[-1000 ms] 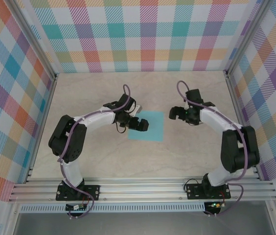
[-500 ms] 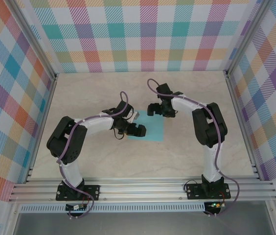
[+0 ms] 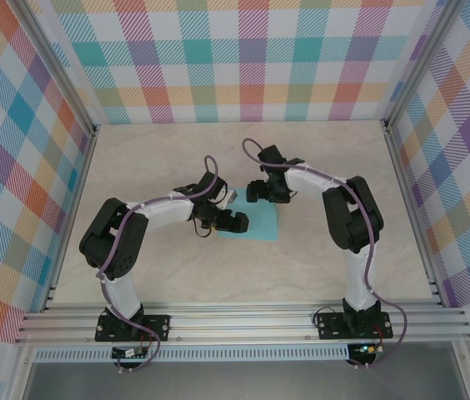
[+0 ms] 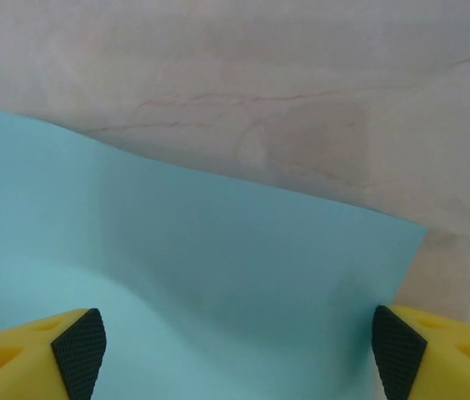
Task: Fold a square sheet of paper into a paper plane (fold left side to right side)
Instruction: Pick up the square sheet of paper from the center of the table, then place a square sheet of paper at the center of the table.
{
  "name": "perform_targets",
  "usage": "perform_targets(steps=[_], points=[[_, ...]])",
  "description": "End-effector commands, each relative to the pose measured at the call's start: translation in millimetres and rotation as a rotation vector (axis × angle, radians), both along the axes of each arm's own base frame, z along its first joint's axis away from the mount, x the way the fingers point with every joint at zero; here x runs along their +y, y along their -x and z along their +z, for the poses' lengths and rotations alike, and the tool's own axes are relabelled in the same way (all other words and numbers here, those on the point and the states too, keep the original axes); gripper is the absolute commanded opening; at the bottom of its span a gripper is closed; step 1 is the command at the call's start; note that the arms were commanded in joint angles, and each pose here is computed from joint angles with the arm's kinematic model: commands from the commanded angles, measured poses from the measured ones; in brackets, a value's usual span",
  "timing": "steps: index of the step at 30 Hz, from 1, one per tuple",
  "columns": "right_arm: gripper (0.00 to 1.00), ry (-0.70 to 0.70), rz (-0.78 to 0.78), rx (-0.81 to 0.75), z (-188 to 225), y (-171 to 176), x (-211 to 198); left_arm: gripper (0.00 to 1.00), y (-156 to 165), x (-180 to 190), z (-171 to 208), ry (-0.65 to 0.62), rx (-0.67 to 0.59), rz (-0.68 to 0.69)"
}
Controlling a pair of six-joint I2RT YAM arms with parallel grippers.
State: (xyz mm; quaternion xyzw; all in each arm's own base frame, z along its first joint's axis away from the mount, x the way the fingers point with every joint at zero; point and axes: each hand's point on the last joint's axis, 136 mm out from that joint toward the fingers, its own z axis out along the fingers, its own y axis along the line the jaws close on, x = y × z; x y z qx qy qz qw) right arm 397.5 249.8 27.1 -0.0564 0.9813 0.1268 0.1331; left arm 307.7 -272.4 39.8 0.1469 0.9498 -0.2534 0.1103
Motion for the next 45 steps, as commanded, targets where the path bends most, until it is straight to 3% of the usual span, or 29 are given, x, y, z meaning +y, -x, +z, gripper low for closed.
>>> perform_targets(steps=[1,5,11,16,21,28,33,40,45], points=[[0.82,-0.077,0.094,0.182,-10,55,33,0.95,5,2,-7,-0.001,0.043,0.015],[0.75,-0.046,0.101,0.180,-11,56,28,0.95,4,2,-5,0.001,0.039,0.015],[0.48,-0.061,0.118,0.143,2,53,28,0.96,2,5,12,0.007,-0.006,0.027],[0.28,-0.217,0.127,0.106,30,51,36,0.97,-9,21,47,0.077,-0.074,0.096],[0.17,-0.410,0.123,0.060,65,46,33,0.98,-17,47,78,0.185,-0.103,0.181],[0.14,-0.704,0.155,-0.056,135,44,12,0.99,-30,72,133,0.390,-0.211,0.262],[0.14,-0.861,0.277,-0.164,204,57,-4,1.00,-26,68,188,0.529,-0.323,0.210],[0.14,-1.016,0.507,-0.263,293,97,-4,1.00,-19,55,261,0.715,-0.452,0.117],[0.14,-1.052,0.555,-0.284,319,112,-3,1.00,-16,41,287,0.817,-0.462,0.054]])
